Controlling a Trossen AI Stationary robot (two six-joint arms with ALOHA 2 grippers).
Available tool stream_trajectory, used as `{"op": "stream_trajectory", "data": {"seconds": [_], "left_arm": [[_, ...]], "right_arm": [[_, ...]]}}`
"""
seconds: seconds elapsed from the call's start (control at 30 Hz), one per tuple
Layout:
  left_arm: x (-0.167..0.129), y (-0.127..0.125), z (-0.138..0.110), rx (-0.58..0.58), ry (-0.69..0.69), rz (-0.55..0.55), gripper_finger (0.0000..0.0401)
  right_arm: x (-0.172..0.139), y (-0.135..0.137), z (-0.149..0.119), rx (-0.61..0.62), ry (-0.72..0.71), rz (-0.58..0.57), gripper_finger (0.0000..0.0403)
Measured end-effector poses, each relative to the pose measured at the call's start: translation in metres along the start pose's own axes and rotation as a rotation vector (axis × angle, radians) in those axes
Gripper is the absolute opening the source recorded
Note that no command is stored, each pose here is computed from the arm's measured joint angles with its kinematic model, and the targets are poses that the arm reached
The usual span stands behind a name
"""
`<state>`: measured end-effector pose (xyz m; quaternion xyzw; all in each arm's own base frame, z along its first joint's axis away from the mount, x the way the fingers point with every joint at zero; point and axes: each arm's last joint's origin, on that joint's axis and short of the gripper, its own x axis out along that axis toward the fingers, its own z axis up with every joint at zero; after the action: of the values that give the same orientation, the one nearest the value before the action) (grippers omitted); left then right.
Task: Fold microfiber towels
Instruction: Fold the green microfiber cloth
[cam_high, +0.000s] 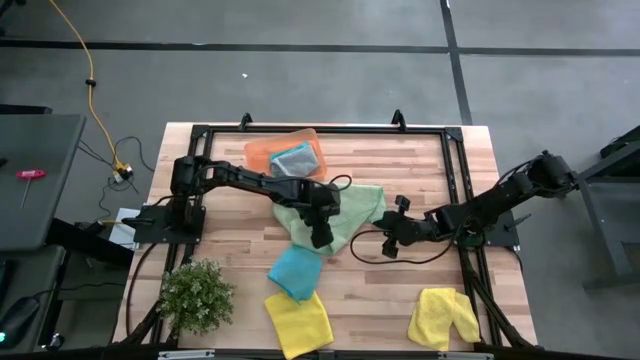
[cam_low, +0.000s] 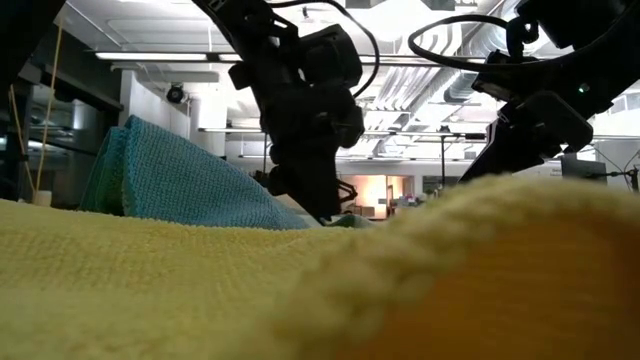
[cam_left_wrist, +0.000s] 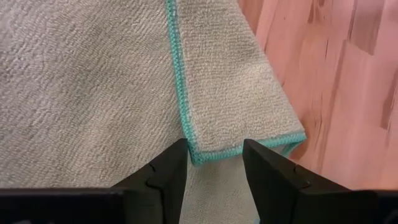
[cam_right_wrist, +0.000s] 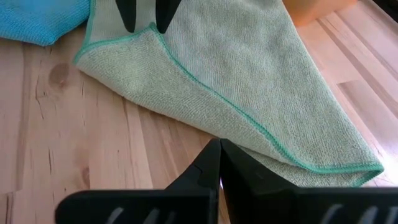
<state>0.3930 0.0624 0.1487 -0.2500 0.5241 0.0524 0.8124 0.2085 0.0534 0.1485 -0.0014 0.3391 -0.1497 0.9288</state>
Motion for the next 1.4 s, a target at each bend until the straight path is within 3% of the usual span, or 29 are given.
{"op": "stream_trajectory", "data": {"seconds": [0.43,0.83,1.03,1.4], "left_arm": [[0.007,-0.003,-0.002,-0.065,0.009,-0.002,0.0145],[0.008,-0.003,0.000,-0.053,-0.028,0.026,0.0145],[0.009,-0.005,-0.001,0.103,-0.028,0.065,0.0145],[0.017,-0.034,-0.021,0.502,0.025,0.304,0.0145]], "right_arm": [[0.000,0.000,0.000,0.003,0.000,0.000,0.0000],[0.000,0.000,0.000,0.004,0.000,0.000,0.0000],[0.000,0.000,0.000,0.003,0.000,0.000,0.0000],[0.000,-0.001,0.000,0.021,-0.004,-0.011,0.0000]]}}
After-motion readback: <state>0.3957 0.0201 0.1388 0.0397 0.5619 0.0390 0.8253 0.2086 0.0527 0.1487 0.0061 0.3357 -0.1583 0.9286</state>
